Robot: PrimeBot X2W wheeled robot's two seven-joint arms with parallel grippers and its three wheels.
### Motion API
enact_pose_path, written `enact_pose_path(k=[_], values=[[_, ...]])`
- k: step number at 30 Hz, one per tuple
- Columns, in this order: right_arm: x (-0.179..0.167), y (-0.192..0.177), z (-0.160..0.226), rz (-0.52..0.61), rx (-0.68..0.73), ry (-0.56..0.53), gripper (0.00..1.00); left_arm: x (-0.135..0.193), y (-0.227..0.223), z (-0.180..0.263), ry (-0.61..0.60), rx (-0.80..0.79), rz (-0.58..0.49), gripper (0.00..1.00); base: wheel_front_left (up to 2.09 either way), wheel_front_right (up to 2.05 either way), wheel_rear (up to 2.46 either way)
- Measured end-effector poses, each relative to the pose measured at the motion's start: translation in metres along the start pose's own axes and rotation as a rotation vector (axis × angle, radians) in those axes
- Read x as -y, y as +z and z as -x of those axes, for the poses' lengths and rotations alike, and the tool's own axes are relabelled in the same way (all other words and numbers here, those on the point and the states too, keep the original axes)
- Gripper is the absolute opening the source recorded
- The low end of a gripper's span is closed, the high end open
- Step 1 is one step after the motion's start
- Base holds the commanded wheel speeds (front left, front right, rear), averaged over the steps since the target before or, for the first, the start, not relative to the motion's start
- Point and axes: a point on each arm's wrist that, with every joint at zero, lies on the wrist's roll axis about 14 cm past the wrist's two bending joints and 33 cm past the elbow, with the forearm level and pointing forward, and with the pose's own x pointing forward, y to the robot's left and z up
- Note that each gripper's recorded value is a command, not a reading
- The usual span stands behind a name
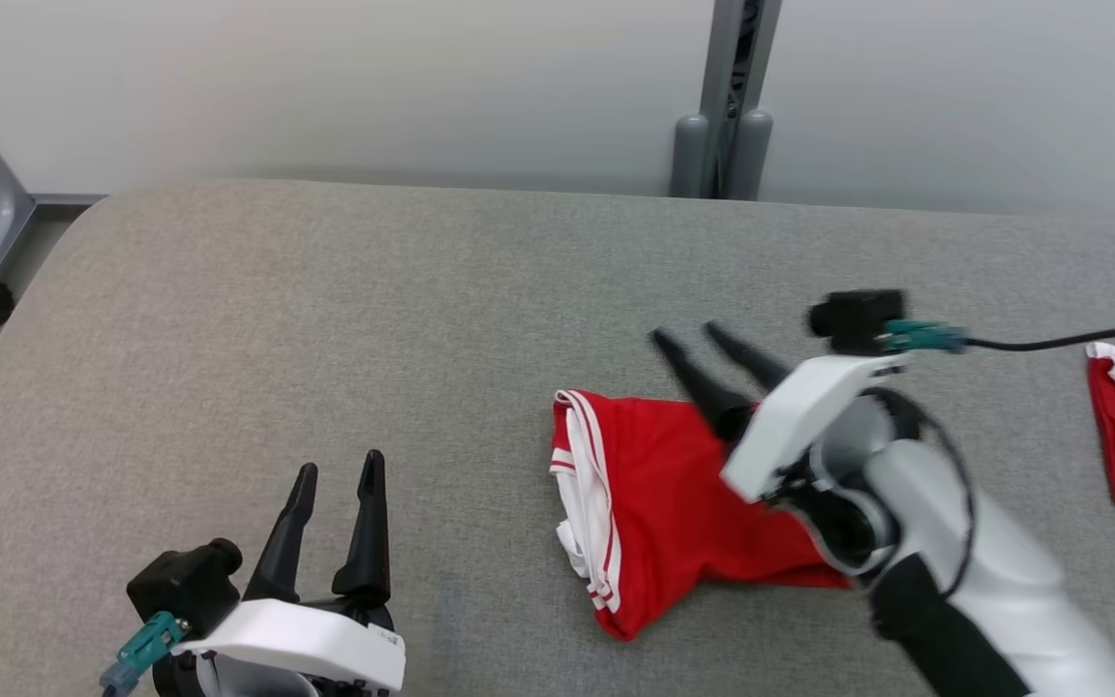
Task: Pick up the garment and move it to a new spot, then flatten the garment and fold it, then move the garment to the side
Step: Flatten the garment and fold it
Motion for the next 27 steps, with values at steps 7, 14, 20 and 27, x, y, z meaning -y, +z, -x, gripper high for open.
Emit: enact_pose_path(k=[7,14,20,27], values=[[0.085,0.044,0.055,0.063,0.145,-0.216,1.00,0.020,-0.014,0.003,-0.060,-0.046,-0.010,1.00,0.00,0.00,0.00],[0.138,0.041,0.121,0.026,0.218,-0.387,1.00,0.037,-0.027,0.007,-0.114,-0.091,-0.024,1.00,0.00,0.00,0.00],[0.156,0.029,0.164,0.009,0.266,-0.486,1.00,0.042,-0.030,0.007,-0.135,-0.102,-0.048,1.00,0.00,0.00,0.00],[0.146,-0.003,0.179,-0.042,0.232,-0.517,1.00,0.042,-0.030,0.007,-0.140,-0.103,-0.074,1.00,0.00,0.00,0.00]])
